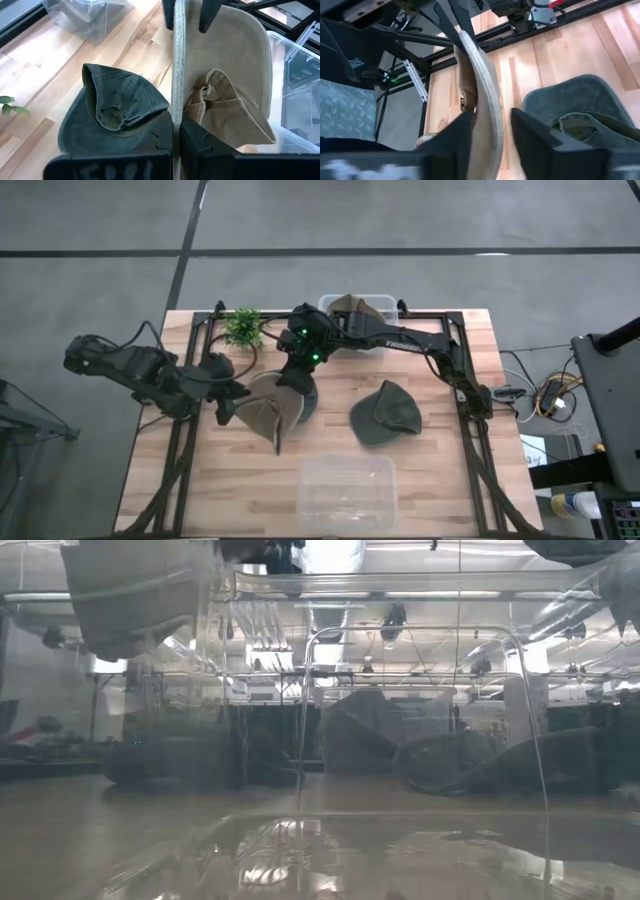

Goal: Pick & Place hat
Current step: Put the brown cap into the top transparent bin

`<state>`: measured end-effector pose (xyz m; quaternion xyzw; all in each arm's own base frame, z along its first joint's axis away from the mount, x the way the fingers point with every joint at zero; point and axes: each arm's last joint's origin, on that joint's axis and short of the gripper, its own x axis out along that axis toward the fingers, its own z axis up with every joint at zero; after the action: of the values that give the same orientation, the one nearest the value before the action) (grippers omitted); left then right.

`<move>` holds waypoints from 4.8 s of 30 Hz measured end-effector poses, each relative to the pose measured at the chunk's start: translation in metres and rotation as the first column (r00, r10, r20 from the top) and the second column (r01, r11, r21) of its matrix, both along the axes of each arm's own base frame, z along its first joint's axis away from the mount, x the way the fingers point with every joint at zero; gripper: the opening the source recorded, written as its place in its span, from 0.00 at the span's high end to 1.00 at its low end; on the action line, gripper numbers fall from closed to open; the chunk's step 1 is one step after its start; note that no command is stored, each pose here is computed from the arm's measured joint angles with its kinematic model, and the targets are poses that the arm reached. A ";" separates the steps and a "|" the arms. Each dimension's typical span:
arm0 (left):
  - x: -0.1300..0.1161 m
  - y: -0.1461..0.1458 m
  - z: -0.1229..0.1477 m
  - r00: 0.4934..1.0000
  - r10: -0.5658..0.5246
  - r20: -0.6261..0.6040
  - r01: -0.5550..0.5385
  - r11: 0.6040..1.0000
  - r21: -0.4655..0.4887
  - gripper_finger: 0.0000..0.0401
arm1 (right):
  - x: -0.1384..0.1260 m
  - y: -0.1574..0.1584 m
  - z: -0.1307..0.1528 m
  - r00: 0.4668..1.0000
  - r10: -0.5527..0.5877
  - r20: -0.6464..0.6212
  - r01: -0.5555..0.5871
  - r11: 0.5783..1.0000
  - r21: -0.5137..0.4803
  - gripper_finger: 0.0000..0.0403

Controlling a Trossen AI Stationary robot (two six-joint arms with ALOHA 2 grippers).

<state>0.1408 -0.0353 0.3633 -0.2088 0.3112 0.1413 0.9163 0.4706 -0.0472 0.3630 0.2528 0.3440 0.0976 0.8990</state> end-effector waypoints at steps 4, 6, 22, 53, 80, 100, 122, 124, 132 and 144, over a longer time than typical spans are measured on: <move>0.001 0.000 0.000 1.000 0.004 -0.002 -0.004 1.000 0.005 0.98 | 0.000 0.001 0.000 1.000 0.017 0.000 -0.017 1.000 0.006 0.94; 0.001 0.000 0.000 1.000 0.009 0.002 -0.009 1.000 0.009 0.98 | 0.000 0.000 0.000 1.000 0.016 0.000 -0.016 1.000 0.010 0.96; -0.002 0.004 0.016 0.981 0.064 0.181 -0.072 0.997 0.042 0.70 | -0.002 -0.013 0.000 0.999 -0.033 -0.014 0.034 0.999 0.034 0.97; -0.043 0.022 0.071 0.817 0.064 0.572 -0.208 0.959 0.190 0.66 | -0.133 -0.114 0.122 0.913 -0.266 0.308 0.317 0.940 -0.127 0.98; -0.044 0.024 0.075 0.793 0.093 0.602 -0.252 0.950 0.185 0.66 | -0.102 -0.134 0.106 0.623 -0.303 0.721 0.157 0.952 0.264 0.98; -0.044 0.024 0.075 0.793 0.095 0.602 -0.252 0.951 0.182 0.66 | -0.204 -0.158 0.014 0.662 -0.615 0.427 0.480 0.787 0.389 0.97; -0.044 0.023 0.075 0.793 0.095 0.601 -0.251 0.951 0.181 0.66 | -0.288 -0.151 -0.078 0.524 -0.844 0.114 0.789 0.531 0.307 0.97; -0.044 0.023 0.075 0.793 0.095 0.601 -0.252 0.951 0.181 0.66 | -0.289 -0.152 -0.080 0.517 -0.849 0.112 0.798 0.525 0.295 0.97; -0.044 0.023 0.074 0.794 0.096 0.600 -0.251 0.951 0.181 0.66 | -0.285 -0.157 -0.090 0.529 -0.845 0.084 0.803 0.530 0.274 0.97; -0.044 0.023 0.074 0.792 0.106 0.601 -0.252 0.954 0.164 0.66 | -0.277 -0.165 -0.109 0.557 -0.829 0.047 0.807 0.554 0.205 0.79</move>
<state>0.0966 -0.0119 0.4372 -0.1606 -0.0263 0.1926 0.9677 0.1932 -0.2126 0.2544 0.4474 0.1147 -0.2879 0.8389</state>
